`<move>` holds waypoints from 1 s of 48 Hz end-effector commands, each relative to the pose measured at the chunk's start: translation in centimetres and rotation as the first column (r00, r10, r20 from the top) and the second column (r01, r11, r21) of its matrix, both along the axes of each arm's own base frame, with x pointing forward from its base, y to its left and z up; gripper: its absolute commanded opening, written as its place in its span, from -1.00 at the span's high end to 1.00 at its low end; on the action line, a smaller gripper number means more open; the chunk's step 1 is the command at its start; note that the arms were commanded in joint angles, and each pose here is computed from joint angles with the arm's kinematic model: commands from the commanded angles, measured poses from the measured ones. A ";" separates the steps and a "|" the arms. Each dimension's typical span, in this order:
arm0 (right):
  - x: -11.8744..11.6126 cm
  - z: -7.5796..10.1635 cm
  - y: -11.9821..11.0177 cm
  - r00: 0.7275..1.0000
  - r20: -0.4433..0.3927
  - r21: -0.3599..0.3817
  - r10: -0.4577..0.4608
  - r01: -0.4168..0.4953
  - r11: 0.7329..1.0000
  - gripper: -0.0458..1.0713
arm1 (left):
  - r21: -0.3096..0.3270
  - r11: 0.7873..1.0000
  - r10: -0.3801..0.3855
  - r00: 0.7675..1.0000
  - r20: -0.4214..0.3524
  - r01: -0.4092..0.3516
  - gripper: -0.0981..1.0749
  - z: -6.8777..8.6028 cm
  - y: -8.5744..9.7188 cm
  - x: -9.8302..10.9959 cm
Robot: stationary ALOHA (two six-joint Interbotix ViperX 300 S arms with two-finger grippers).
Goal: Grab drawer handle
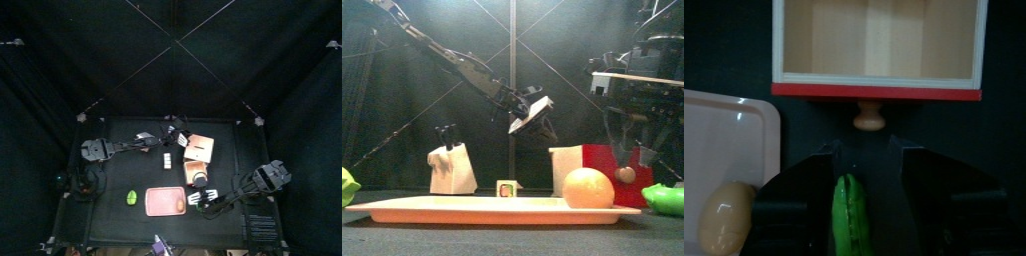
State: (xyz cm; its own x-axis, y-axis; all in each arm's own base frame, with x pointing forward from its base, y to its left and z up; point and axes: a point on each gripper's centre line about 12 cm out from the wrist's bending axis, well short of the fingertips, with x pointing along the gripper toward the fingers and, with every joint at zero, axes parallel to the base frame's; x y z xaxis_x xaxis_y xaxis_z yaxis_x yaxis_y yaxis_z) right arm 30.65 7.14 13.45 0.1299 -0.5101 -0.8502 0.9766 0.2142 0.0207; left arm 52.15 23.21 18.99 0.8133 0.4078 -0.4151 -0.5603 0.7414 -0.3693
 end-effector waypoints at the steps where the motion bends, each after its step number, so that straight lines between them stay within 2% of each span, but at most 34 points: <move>1: 0.1 0.5 -0.2 1.000 0.019 0.010 -0.011 0.010 1.000 -0.52 | 0.010 1.000 -0.001 0.999 0.040 0.000 0.33 1.7 0.3 0.5; 30: 0.6 -0.1 -1.4 0.999 0.026 0.016 -0.025 0.025 1.000 -0.51 | -0.051 0.999 0.009 0.999 -0.052 -0.011 0.33 -2.7 -0.4 -1.0; 36: 0.8 -0.2 -1.6 0.999 0.031 0.020 -0.028 0.027 0.999 -0.51 | -0.063 0.998 0.016 0.998 -0.057 -0.020 0.33 -3.0 -0.3 -1.3; 48: 0.9 -0.4 -1.9 0.999 0.025 0.029 -0.046 0.045 0.999 -0.51 | -0.062 0.998 0.015 0.999 -0.053 -0.018 0.33 -2.8 -0.4 -1.2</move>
